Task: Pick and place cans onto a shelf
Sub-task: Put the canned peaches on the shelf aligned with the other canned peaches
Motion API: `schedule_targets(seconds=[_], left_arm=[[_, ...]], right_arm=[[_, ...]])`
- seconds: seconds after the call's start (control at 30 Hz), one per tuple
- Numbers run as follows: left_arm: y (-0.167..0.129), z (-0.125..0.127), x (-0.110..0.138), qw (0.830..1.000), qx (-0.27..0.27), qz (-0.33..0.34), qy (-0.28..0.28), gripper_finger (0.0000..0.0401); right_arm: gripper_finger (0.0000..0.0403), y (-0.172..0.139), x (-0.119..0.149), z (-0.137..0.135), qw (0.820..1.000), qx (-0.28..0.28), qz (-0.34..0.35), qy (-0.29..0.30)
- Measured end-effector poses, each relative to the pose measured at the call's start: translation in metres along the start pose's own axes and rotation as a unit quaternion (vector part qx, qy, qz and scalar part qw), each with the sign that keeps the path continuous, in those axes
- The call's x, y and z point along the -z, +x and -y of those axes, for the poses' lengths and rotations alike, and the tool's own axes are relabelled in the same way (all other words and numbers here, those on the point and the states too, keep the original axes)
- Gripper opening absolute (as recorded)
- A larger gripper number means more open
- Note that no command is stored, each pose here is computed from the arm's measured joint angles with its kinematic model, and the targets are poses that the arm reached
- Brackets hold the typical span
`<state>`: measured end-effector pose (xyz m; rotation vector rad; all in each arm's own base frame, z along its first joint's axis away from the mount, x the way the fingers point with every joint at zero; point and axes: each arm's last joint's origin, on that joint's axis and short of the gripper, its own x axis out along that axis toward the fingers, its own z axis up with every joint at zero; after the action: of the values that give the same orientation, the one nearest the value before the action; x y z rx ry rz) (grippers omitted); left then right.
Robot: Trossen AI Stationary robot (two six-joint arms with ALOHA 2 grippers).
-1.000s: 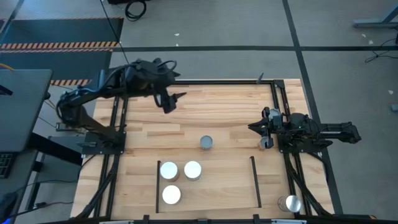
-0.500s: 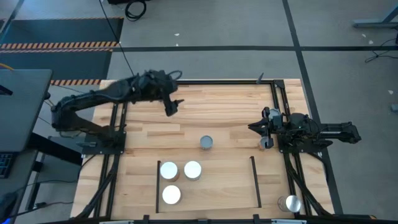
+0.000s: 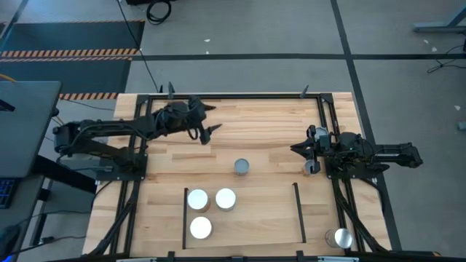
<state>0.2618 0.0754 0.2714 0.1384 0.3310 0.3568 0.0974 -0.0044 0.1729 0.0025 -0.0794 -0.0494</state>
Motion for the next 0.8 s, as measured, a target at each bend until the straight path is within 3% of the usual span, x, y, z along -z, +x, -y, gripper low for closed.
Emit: schedule_targets(seconds=[0.13, 0.43, 0.8], left_arm=[[0.006, 0.007, 0.004, 0.997, 0.074, 0.013, 0.018, 0.0350], [0.026, 0.019, 0.006, 0.995, 0.082, 0.053, 0.018, 0.0350], [0.029, 0.019, 0.007, 0.995, 0.081, 0.058, 0.014, 0.0350]], right_arm=[[0.0047, 0.000, 0.000, 0.000, 1.000, 0.000, 0.000, 0.000], [0.0047, 0.000, 0.000, 0.000, 1.000, 0.000, 0.000, 0.000], [0.0047, 0.000, 0.000, 0.000, 1.000, 0.000, 0.000, 0.000]])
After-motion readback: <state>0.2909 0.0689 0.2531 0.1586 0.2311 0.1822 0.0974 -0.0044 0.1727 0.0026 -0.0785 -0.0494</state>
